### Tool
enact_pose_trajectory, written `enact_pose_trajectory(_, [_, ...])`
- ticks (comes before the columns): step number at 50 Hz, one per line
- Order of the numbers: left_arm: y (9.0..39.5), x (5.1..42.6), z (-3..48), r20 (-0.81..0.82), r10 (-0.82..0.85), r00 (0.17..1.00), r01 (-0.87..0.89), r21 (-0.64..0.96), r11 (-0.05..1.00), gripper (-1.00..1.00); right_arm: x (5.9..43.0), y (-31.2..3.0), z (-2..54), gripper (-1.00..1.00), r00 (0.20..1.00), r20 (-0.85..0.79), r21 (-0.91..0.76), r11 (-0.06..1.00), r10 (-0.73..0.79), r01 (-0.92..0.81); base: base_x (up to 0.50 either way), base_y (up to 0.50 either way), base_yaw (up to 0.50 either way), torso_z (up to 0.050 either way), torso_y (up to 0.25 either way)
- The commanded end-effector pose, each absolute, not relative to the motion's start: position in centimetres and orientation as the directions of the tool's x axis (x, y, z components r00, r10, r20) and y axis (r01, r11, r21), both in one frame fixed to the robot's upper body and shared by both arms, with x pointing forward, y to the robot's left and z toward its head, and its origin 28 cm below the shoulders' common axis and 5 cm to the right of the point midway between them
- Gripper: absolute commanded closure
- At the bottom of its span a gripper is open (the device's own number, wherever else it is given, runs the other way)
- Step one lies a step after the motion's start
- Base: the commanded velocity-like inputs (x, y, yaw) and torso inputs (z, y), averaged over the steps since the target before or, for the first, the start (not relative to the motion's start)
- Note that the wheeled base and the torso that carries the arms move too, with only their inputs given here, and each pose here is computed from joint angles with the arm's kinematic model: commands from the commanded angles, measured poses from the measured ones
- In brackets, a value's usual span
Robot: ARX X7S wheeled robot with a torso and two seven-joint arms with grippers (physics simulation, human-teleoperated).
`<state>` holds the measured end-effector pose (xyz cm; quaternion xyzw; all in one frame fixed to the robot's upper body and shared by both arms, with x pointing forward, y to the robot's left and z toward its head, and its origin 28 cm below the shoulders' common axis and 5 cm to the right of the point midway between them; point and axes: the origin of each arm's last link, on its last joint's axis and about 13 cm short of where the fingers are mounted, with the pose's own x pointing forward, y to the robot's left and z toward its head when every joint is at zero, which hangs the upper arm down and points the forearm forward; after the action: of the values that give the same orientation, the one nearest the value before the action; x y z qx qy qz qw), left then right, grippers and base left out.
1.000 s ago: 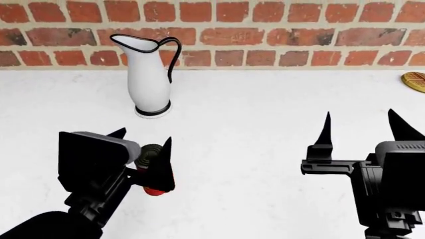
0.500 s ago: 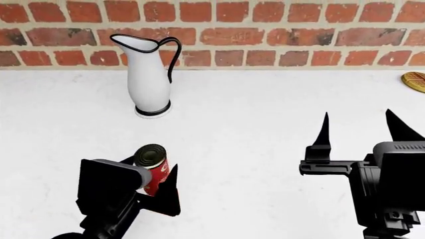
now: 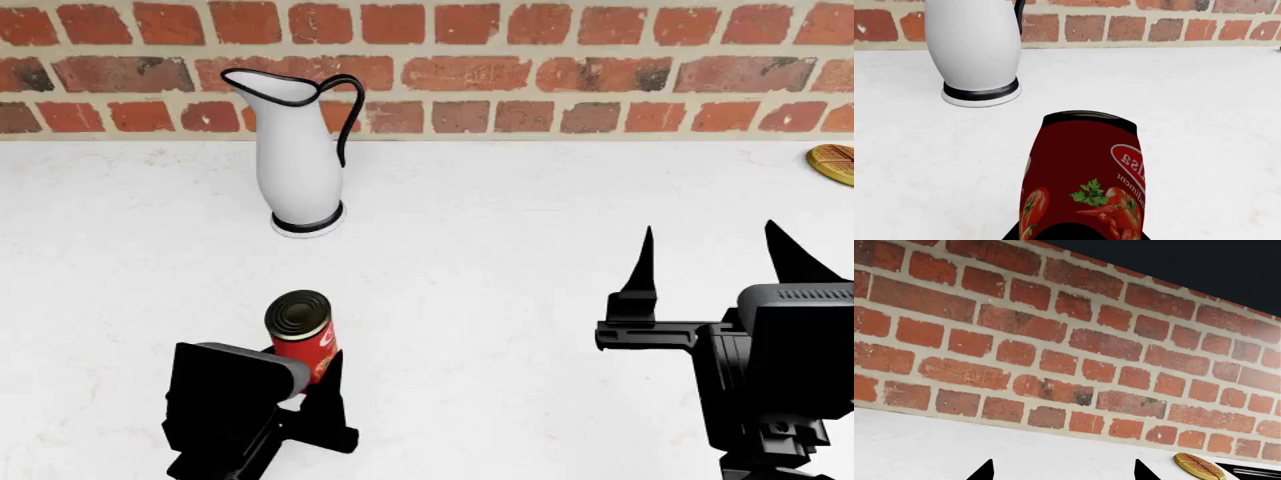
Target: Pick the salsa and jam from the counter and place them in the cabinets closest to them.
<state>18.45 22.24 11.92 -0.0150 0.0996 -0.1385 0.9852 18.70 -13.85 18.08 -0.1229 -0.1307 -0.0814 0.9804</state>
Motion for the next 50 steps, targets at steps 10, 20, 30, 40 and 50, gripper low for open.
enact_pose_trajectory(10, [23.4, 16.7, 16.2, -0.085, -0.194, 0.977, 0.197, 0.027, 0.980, 1.00, 18.9, -13.8, 18.0, -1.00, 0.952, 0.279, -0.220, 0.957, -0.127, 0.192, 0.00, 0.00, 0.00, 0.000, 0.000])
enact_pose_trajectory(20, [25.2, 15.2, 23.8, 0.101, -0.053, 0.993, 0.041, 0.119, 0.992, 1.00, 18.9, -13.8, 18.3, -1.00, 0.950, 0.288, -0.217, 0.958, -0.121, 0.188, 0.00, 0.00, 0.00, 0.000, 0.000])
enact_pose_trajectory(30, [25.8, 13.6, 31.9, 0.242, 0.036, 0.970, -0.088, 0.207, 0.975, 1.00, 19.2, -13.8, 17.8, -1.00, 0.948, 0.297, -0.207, 0.961, -0.115, 0.182, 0.00, 0.00, 0.00, 0.000, 0.000])
enact_pose_trajectory(40, [27.2, 15.1, 38.1, 0.331, 0.137, 0.933, -0.227, 0.248, 0.942, 1.00, 19.0, -14.0, 18.0, -1.00, 0.940, 0.317, -0.197, 0.961, -0.125, 0.194, 0.00, 0.00, 0.00, 0.000, 0.000])
enact_pose_trajectory(50, [27.8, 15.0, 43.2, 0.417, 0.145, 0.897, -0.263, 0.241, 0.934, 1.00, 18.5, -14.0, 19.8, -1.00, 0.926, 0.357, -0.213, 0.954, -0.125, 0.211, 0.00, 0.00, 0.00, 0.000, 0.002])
